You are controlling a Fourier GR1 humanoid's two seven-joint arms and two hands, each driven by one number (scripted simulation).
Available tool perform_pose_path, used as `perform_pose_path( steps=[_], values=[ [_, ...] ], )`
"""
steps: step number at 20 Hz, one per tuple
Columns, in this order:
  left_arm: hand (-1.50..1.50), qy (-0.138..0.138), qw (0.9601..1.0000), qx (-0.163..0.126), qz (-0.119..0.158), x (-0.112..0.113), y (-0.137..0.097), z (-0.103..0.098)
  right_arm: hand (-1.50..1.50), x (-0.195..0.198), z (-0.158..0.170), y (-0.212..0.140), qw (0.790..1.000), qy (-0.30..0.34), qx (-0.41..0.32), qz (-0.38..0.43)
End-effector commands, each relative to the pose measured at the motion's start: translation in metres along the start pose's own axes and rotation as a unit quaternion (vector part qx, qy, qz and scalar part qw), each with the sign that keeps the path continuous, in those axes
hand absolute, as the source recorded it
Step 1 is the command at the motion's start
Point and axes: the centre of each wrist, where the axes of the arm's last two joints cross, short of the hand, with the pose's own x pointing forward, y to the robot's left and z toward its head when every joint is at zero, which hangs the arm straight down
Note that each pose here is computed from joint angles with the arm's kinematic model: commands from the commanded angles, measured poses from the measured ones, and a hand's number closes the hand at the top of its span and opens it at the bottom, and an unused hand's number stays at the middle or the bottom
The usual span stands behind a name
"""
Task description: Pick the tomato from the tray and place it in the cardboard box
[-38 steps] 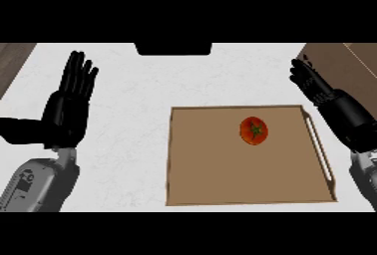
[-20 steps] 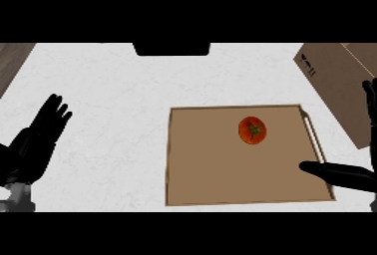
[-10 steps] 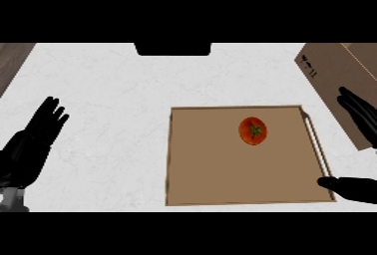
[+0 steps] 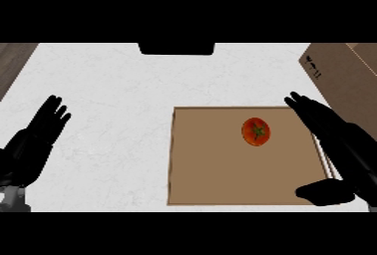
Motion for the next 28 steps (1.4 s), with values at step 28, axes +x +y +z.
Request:
perform_pose_path(
  steps=[28],
  values=[
    [0.00, 0.004, 0.9999, 0.009, 0.004, 0.002, 0.005, -0.006, -1.50, 0.036, -0.054, 0.042, 0.996, 0.038, 0.062, 0.042]
  ],
)
